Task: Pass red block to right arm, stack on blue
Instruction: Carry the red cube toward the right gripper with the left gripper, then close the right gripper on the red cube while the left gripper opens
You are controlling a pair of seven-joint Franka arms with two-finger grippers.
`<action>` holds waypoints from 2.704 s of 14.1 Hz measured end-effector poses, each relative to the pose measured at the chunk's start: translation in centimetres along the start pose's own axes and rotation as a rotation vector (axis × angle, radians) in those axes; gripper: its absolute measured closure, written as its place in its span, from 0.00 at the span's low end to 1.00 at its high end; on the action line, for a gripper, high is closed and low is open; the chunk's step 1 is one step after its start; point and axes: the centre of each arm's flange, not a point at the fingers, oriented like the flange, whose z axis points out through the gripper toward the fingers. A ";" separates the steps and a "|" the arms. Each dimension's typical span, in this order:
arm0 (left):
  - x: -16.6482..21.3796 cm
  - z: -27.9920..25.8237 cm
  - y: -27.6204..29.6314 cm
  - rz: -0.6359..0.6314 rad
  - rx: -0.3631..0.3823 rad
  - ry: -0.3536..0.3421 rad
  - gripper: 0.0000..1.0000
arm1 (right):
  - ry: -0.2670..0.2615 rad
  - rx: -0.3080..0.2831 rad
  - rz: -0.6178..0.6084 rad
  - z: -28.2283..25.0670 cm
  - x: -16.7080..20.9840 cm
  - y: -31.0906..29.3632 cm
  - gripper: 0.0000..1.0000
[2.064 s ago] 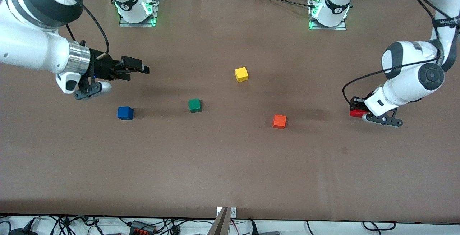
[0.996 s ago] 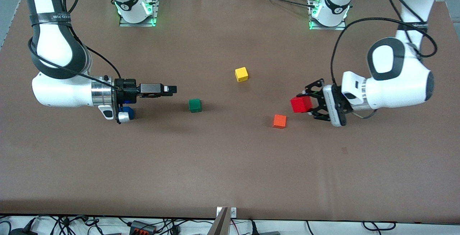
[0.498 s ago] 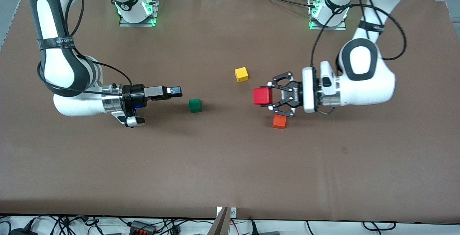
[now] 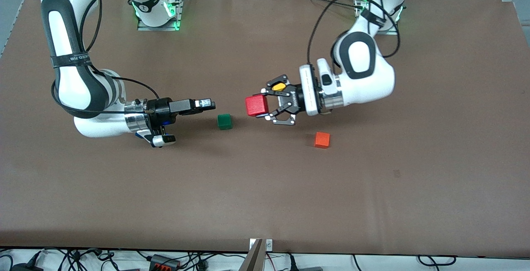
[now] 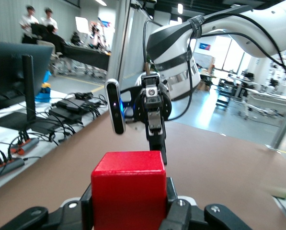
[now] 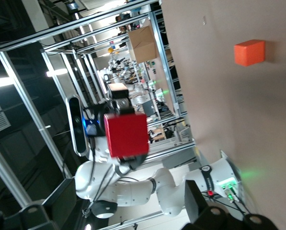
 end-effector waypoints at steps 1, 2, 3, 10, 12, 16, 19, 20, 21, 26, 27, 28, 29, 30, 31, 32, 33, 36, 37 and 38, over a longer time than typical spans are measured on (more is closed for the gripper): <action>-0.4 1.2 1.1 -0.001 0.022 0.021 0.44 | -0.015 0.033 -0.001 0.5 0.1 0.5 0.00; -0.6 2.1 2.0 -0.004 0.029 0.042 0.44 | -0.029 0.063 0.002 0.9 0.3 1.2 0.00; -0.9 2.7 2.6 -0.005 0.030 0.058 0.44 | -0.040 0.085 0.008 1.4 0.5 1.9 0.00; -1.3 2.7 2.0 0.004 0.045 0.069 0.44 | -0.086 0.092 0.010 4.4 0.5 2.6 0.00; -1.3 2.7 2.0 0.006 0.045 0.069 0.44 | -0.094 0.084 -0.001 5.4 0.4 2.1 0.00; -1.3 2.7 2.0 0.010 0.046 0.069 0.44 | -0.075 0.070 -0.003 6.4 0.6 2.2 0.00; -1.3 2.7 2.0 0.013 0.047 0.069 0.44 | -0.056 0.085 -0.003 6.4 1.1 2.0 0.01; -1.3 2.7 1.9 0.013 0.048 0.069 0.44 | -0.056 0.087 -0.003 6.5 1.3 2.0 0.03; -1.3 2.7 1.9 0.014 0.048 0.069 0.44 | -0.057 0.088 -0.004 6.7 1.4 2.0 0.03; -1.1 2.6 1.8 0.021 0.051 0.072 0.44 | -0.061 0.104 -0.004 7.9 1.3 1.9 0.18; -1.1 2.6 1.8 0.021 0.051 0.072 0.44 | -0.061 0.104 -0.004 7.9 1.3 1.9 0.18; -1.1 2.6 1.7 0.022 0.051 0.072 0.44 | -0.061 0.104 -0.005 7.9 1.4 1.8 0.25; -1.2 2.6 1.7 0.020 0.053 0.070 0.44 | -0.058 0.110 -0.010 7.9 1.4 1.5 0.38; -1.1 2.5 1.6 0.010 0.055 0.074 0.44 | -0.057 0.109 -0.025 7.8 1.5 1.3 0.43; -1.0 2.5 1.6 0.012 0.055 0.076 0.44 | -0.056 0.109 -0.028 7.8 1.5 1.2 0.43; -0.9 2.5 1.6 0.013 0.056 0.077 0.44 | -0.056 0.109 -0.031 7.8 1.5 1.1 0.43; -0.9 2.5 1.6 0.013 0.056 0.078 0.44 | -0.056 0.109 -0.032 7.8 1.6 1.0 0.43; -0.8 2.5 1.5 0.015 0.057 0.078 0.44 | -0.056 0.109 -0.033 7.8 1.6 1.0 0.43; -0.8 2.5 1.5 0.020 0.057 0.078 0.38 | -0.055 0.109 -0.031 7.8 1.6 0.9 0.43; -0.8 2.5 1.5 0.022 0.057 0.078 0.28 | -0.054 0.109 -0.030 7.7 1.6 0.9 0.44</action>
